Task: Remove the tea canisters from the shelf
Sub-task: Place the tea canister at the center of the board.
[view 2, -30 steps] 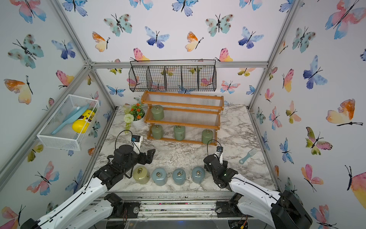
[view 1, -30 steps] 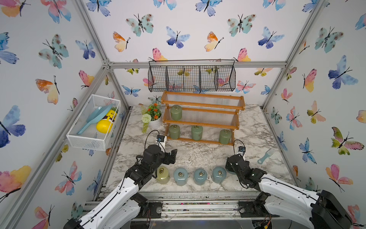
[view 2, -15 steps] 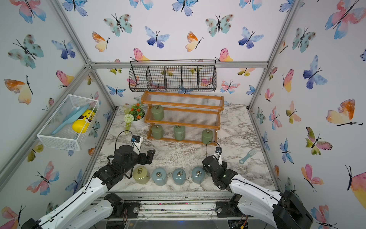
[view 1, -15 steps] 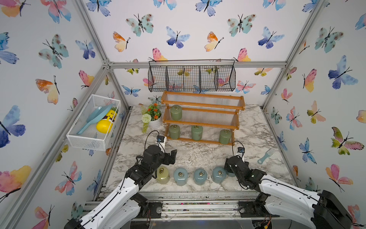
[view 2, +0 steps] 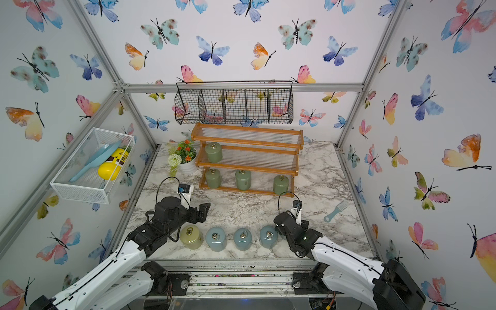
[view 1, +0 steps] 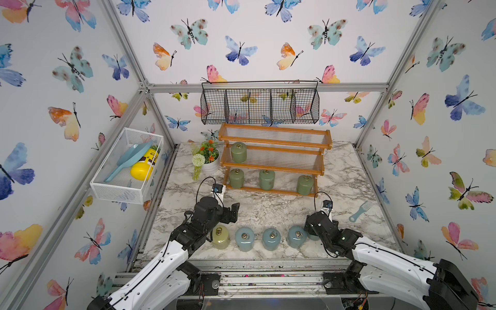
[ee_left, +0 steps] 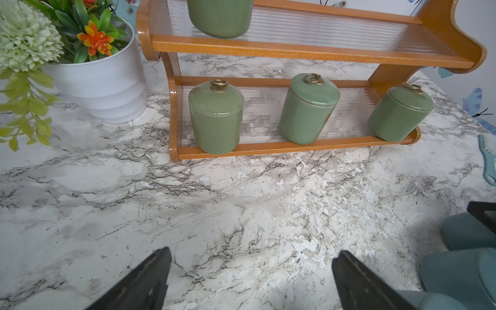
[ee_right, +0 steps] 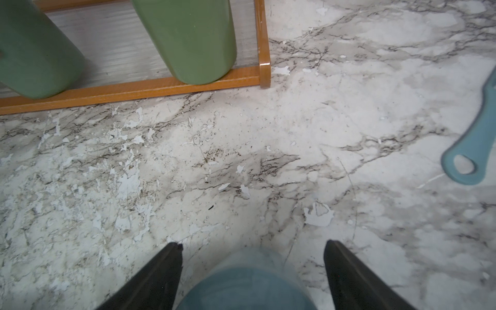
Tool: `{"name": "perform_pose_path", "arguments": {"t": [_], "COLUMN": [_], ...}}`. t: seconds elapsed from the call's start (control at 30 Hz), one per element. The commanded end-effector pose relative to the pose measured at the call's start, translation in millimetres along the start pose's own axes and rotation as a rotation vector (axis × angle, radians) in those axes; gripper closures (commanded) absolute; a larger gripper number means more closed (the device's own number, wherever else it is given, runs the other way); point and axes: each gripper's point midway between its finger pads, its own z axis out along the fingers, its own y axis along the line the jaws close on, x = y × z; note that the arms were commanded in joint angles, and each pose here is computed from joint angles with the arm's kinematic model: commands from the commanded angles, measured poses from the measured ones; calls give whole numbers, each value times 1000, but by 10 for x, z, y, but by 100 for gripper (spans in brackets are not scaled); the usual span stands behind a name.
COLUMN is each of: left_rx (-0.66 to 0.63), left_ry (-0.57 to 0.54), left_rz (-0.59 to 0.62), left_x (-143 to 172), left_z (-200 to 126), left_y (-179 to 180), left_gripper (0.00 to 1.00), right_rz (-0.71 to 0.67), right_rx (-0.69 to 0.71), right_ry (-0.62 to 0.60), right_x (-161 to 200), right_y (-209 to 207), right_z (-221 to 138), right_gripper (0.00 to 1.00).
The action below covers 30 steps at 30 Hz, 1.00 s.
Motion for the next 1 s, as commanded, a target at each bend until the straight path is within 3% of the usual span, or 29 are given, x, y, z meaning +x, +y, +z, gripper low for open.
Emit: {"name": "perform_pose_path", "arguments": {"t": [0.0,0.5,0.97], "left_rx": [18,29,28], "left_ry": [-13,-11,-9], "left_rz": [0,-2,-7], "left_x": [-25,-3,17], "left_z": [3,10,17], "left_y": [-20,-29,-20], "left_gripper": [2,2,2], "right_rz": [34,68,73], "right_rx": [38,138,48], "right_ry": [32,171,213], "right_x": [9,276,364], "right_y": [-93,-336,-210], "right_z": [-99,-196,-205], "right_gripper": [13,14,15]}}
